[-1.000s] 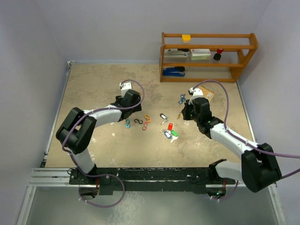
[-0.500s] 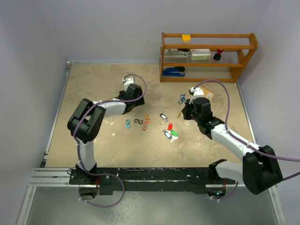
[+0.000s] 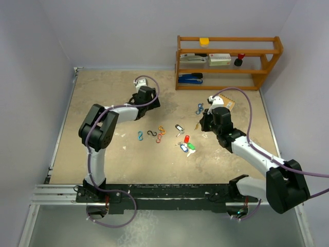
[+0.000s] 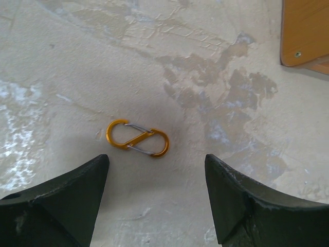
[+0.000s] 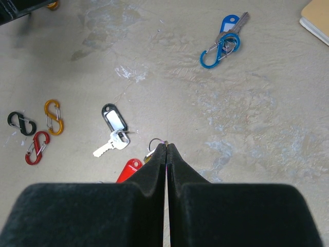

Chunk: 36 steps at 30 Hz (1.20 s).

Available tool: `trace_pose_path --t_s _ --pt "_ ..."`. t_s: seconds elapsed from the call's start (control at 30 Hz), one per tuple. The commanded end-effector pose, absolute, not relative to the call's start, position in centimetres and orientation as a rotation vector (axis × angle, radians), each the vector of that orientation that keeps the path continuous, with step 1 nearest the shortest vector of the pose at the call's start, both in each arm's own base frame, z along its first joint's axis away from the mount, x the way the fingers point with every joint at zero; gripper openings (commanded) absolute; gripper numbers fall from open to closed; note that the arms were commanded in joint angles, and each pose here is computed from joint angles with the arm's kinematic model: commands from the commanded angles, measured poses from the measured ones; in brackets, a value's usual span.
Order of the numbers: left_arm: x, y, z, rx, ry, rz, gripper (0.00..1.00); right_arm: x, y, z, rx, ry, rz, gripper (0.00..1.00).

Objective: Put the keys on the keyring

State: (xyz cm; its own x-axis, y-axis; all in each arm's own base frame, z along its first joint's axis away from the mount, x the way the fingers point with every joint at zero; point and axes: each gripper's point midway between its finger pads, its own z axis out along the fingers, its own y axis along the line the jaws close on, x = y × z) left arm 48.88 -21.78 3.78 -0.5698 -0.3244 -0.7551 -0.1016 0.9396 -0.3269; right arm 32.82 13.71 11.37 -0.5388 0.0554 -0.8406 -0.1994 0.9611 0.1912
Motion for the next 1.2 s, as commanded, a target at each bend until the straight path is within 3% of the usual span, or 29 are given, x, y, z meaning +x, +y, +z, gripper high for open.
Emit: trace_pose_path --t_s 0.0,0.8,1.17 --pt "49.8 -23.4 3.6 -0.298 2.172 -0.411 0.73 33.2 13.6 12.5 -0.097 2.072 0.311 0.0" --pt "51.1 -23.1 1.4 -0.264 2.213 -0.347 0.73 32.9 13.8 12.2 -0.106 2.087 0.324 0.0" --pt "49.9 -22.2 -0.1 -0.212 2.228 -0.156 0.7 33.1 13.7 12.2 -0.099 2.081 0.314 0.0"
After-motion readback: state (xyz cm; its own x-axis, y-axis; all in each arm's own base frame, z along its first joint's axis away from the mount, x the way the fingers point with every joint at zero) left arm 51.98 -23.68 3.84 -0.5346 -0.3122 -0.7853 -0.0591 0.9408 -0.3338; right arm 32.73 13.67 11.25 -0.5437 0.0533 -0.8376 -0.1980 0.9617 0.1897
